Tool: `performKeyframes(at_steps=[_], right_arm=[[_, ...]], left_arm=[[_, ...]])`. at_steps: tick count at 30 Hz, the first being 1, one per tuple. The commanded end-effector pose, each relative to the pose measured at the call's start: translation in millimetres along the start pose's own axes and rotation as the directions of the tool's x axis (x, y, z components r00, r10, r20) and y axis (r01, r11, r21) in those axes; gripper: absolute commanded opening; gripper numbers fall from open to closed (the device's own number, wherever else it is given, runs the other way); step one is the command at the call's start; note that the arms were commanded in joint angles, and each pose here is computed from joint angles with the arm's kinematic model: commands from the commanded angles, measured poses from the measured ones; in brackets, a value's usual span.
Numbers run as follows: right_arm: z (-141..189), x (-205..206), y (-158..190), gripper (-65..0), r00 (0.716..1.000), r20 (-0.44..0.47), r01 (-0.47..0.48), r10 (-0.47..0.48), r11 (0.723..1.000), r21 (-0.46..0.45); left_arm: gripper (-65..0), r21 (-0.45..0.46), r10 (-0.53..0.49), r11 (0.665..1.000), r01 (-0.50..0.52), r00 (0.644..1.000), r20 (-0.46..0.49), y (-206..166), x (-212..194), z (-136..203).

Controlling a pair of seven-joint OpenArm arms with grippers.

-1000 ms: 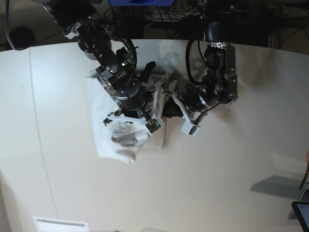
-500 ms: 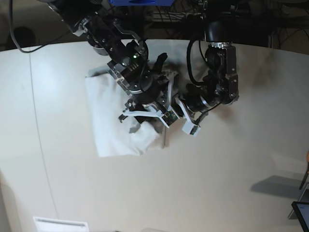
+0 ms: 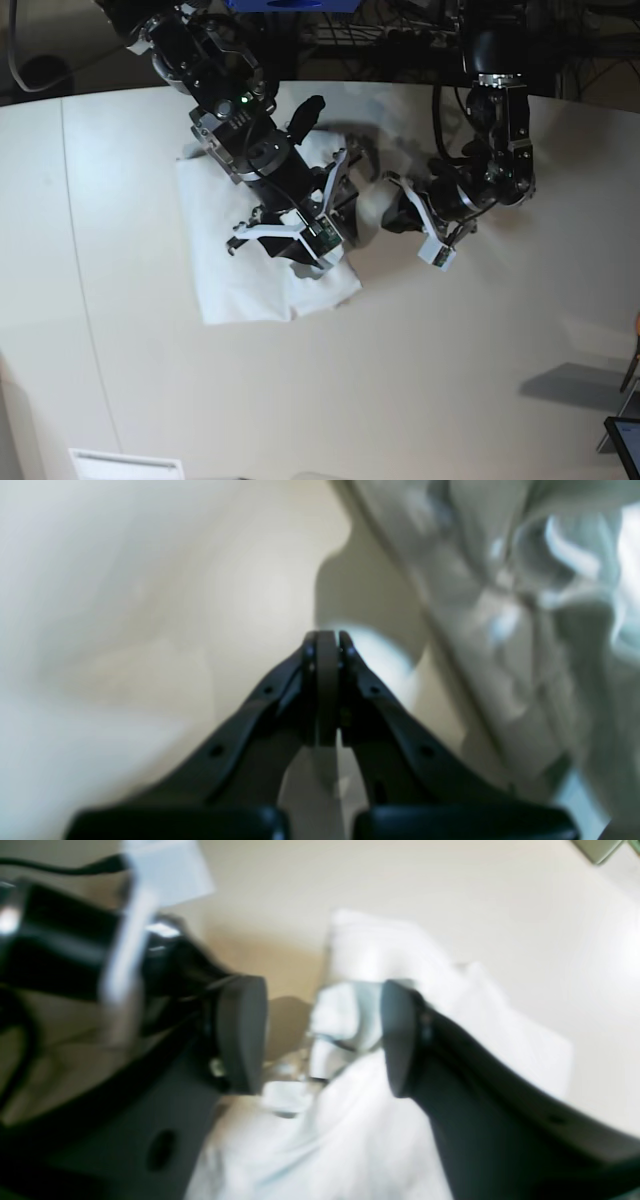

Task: Fold the T-shirt properly
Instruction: 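Press the folded bundle with the right gripper and raise the left gripper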

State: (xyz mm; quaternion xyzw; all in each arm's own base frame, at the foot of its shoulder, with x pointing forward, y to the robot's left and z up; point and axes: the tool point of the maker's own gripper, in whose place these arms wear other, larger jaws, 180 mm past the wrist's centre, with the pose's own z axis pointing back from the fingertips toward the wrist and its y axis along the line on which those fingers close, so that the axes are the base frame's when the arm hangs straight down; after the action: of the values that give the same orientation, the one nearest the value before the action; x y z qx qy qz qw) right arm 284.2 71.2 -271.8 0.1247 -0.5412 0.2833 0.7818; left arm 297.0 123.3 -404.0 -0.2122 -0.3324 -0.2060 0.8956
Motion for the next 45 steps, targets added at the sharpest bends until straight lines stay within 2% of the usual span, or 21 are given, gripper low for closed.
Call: performKeyframes(at_steps=[1,2,3,9,12,20,24,28,34,39,42,45], right_arm=[[3.0,17.7,-8.7,-49.0,0.997,0.071,0.017,-0.015,1.0,-0.025],[3.8,14.4,-17.8,-58.5,0.997,0.069,0.036,-0.032,0.998,-0.051],[4.1,10.5,-26.0,-64.7,0.997,0.061,0.049,-0.045,0.996,-0.074],[-3.7,0.9,-39.2,-62.8,0.999,0.03,0.046,-0.043,0.994,-0.104],[-13.9,-0.9,-43.8,-62.8,0.999,0.018,0.041,-0.039,0.994,-0.103],[-40.0,-4.9,-48.4,-62.8,0.995,-0.011,0.103,-0.104,0.993,-0.05],[-52.6,-1.4,-37.7,-62.8,0.987,-0.017,0.159,-0.159,0.987,-0.006],[-66.0,-3.0,-27.9,-62.8,0.985,-0.04,0.17,-0.17,0.985,0.013],[-82.0,-23.1,-4.0,-62.8,0.979,-0.105,0.178,-0.172,0.983,0.051],[-94.8,-48.7,-1.3,-62.8,0.972,-0.159,0.18,-0.171,0.983,0.046],[-92.8,-37.2,-3.0,-62.8,0.978,-0.13,0.173,-0.165,0.984,0.049],[-80.9,1.4,-7.8,-62.8,0.987,-0.027,0.161,-0.16,0.985,0.057]], left_arm=[[-65.0,0.036,-0.025,0.999,0.024,0.999,0.03,11.2,10.5,13.1],[-65.0,0.061,-0.02,0.998,0.017,0.999,0.041,17.4,10.0,21.3],[-65.0,0.084,-0.014,0.996,0.009,0.999,0.05,22.9,9.2,28.8],[-65.0,0.181,-0.013,0.984,-0.005,0.996,0.094,40.5,8.4,63.3],[-65.0,0.184,-0.045,0.983,0.025,0.994,0.104,34.9,15.7,67.5],[-65.0,0.191,-0.045,0.981,0.031,0.997,0.069,33.0,11.2,69.7],[-65.0,0.19,-0.044,0.981,0.031,0.997,0.064,32.8,9.2,69.9],[-65.0,0.192,-0.042,0.981,0.03,0.997,0.06,33.8,7.3,70.6],[-65.0,0.194,-0.043,0.981,0.03,0.997,0.061,34.9,8.5,70.6],[-65.0,0.194,-0.044,0.98,0.031,0.997,0.064,35.5,10.1,70.5],[-65.0,0.194,-0.043,0.981,0.03,0.997,0.063,35.7,9.7,70.3],[-65.0,0.194,-0.043,0.981,0.03,0.997,0.063,35.7,9.7,70.3]])
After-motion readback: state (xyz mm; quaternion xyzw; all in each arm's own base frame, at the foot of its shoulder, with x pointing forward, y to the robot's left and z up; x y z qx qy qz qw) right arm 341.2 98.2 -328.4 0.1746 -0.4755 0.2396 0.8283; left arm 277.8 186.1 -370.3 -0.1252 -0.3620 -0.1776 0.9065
